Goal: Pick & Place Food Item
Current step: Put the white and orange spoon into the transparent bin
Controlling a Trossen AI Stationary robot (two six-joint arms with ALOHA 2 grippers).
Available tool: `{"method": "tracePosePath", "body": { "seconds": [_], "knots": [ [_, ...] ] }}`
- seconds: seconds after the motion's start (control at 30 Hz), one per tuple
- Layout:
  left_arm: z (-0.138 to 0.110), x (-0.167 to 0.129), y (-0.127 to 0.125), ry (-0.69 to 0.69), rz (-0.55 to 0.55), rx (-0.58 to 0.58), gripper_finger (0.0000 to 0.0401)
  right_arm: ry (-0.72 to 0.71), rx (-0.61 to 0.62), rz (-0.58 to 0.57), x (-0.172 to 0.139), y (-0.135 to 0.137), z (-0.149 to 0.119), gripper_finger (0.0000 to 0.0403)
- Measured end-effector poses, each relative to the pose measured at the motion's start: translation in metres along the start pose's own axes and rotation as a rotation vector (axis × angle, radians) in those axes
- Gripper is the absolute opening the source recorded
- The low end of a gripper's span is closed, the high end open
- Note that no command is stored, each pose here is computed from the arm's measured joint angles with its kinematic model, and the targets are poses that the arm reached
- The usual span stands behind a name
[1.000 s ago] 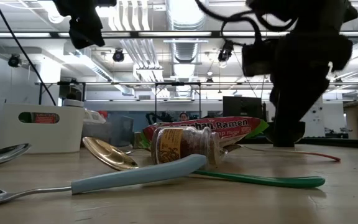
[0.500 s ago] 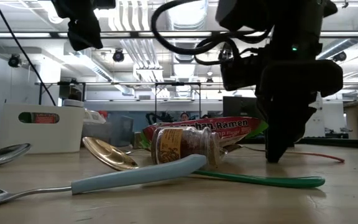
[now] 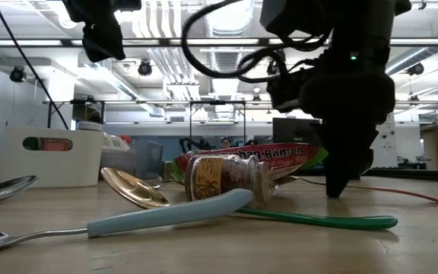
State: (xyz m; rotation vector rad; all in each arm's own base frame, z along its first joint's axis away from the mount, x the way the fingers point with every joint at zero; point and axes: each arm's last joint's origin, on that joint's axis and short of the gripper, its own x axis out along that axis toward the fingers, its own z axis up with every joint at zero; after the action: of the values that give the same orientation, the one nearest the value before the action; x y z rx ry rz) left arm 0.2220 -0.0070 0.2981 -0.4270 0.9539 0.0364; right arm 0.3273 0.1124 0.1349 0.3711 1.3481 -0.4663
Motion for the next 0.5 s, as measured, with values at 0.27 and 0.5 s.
{"method": "tracePosePath", "body": {
  "seconds": [0.27,0.5],
  "knots": [
    [0.0,-0.002,0.0,-0.006,-0.003,-0.022,0.0178,0.047,0.213,-0.146,-0.02,-0.014,-0.019,0.001],
    [0.001,-0.01,-0.001,-0.069,-0.007,-0.064,0.0179,-0.026,0.33,-0.116,-0.04,-0.01,-0.028,0.0009]
  ]
}}
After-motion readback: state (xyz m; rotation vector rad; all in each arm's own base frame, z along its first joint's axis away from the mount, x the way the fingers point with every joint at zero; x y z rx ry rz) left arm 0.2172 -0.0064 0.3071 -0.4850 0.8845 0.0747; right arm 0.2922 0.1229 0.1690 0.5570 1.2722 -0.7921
